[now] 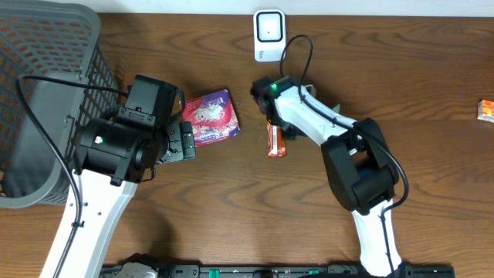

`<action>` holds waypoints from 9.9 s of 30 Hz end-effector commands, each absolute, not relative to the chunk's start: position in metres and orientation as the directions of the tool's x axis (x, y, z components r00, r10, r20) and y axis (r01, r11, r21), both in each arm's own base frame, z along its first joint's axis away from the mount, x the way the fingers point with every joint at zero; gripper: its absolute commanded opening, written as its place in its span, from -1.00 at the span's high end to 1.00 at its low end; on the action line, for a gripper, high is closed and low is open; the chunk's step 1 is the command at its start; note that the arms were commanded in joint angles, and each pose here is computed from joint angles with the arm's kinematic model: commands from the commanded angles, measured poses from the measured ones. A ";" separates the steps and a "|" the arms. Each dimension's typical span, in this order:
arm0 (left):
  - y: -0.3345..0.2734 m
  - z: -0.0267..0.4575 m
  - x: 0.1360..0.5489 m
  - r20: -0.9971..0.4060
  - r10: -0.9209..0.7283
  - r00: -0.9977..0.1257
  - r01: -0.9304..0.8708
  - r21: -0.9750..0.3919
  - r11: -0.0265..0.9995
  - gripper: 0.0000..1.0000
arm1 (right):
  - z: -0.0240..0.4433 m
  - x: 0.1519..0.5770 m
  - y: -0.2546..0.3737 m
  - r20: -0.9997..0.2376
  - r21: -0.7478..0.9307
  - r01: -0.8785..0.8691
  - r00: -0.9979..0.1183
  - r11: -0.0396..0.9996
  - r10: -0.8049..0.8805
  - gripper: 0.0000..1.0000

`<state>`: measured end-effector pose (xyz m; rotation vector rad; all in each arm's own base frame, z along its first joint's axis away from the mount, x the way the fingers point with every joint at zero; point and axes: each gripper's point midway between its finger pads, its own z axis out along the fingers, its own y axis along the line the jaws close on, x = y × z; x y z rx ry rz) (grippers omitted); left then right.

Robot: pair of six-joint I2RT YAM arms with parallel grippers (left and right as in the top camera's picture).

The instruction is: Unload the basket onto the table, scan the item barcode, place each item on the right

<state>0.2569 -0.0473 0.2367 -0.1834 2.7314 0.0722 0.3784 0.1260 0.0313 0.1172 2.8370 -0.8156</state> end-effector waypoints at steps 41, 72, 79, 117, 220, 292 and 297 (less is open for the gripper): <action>-0.045 0.235 0.256 -0.388 -0.120 -0.914 -0.143 0.031 0.989 -0.96 | -0.019 0.356 0.068 0.070 -0.415 -0.014 -0.997 0.910 0.016 -0.36; -0.045 0.235 0.256 -0.388 -0.119 -0.914 -0.143 0.031 0.989 -0.96 | 0.046 0.387 0.158 0.099 0.919 0.095 -0.995 0.384 0.009 0.83; -0.045 0.235 0.256 -0.388 -0.120 -0.914 -0.143 0.031 0.989 -0.95 | 0.000 0.380 0.081 0.226 0.638 0.276 -0.960 0.719 0.168 0.04; -0.045 0.235 0.256 -0.388 -0.119 -0.914 -0.143 0.031 0.989 -0.96 | 0.064 0.438 0.173 -0.002 0.696 0.073 -0.995 0.714 0.103 0.98; -0.045 0.235 0.256 -0.388 -0.119 -0.914 -0.143 0.031 0.989 -0.96 | 0.110 0.416 -0.235 -0.205 0.421 0.584 -0.684 0.694 0.700 -0.99; -0.045 0.235 0.256 -0.388 -0.120 -0.914 -0.143 0.031 0.989 -0.96 | 0.026 0.338 0.264 0.052 0.487 -0.117 -0.985 0.866 -0.163 -0.98; -0.045 0.235 0.256 -0.388 -0.120 -0.914 -0.143 0.031 0.989 -0.96 | 0.026 0.339 0.267 0.068 0.487 -0.071 -0.991 0.870 -0.119 -0.98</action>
